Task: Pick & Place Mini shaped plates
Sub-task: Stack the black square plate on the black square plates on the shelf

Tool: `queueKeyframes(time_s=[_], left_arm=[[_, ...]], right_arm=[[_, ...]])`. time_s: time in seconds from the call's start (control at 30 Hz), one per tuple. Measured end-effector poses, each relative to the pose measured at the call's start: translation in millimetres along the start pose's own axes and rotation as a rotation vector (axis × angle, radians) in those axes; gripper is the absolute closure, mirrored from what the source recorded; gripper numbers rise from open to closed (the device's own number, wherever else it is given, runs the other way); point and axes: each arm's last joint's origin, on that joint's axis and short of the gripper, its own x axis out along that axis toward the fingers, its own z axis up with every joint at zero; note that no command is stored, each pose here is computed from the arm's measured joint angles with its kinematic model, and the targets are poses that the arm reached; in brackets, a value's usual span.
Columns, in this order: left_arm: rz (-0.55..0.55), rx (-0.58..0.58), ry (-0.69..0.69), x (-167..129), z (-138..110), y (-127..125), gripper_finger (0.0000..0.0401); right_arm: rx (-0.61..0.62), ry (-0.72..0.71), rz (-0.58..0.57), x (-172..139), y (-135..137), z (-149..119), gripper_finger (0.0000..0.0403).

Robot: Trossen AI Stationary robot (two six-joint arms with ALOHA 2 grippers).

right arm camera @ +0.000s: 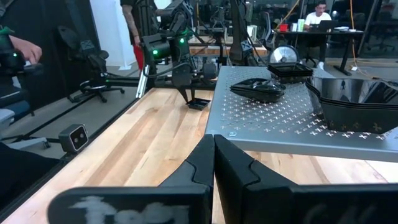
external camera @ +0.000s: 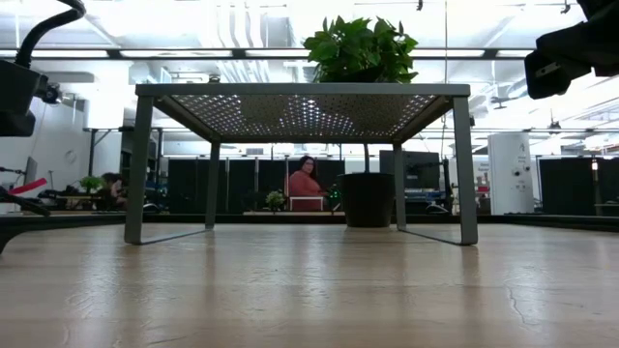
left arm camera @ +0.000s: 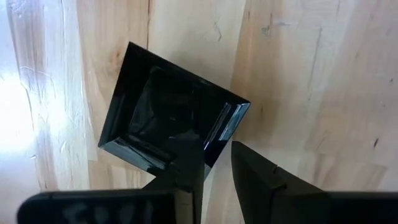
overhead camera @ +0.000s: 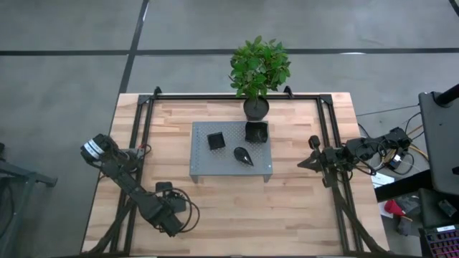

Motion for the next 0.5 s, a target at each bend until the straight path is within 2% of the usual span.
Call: queueKeyframes(time_s=[0.17,0.37,0.5], left_arm=[[-0.002,-0.001,-0.002,-0.1,0.3,-0.2,0.0347],[-0.007,-0.002,-0.004,-0.7,0.9,-0.6,0.0394],[-0.027,-0.011,-0.015,-4.3,3.1,-3.5,0.0394]], right_arm=[[0.000,0.000,0.000,0.0,0.0,0.0,0.0394],[0.001,0.000,0.000,0.0,0.0,0.0,0.0394],[0.001,0.000,0.001,0.0,0.0,0.1,0.0394]])
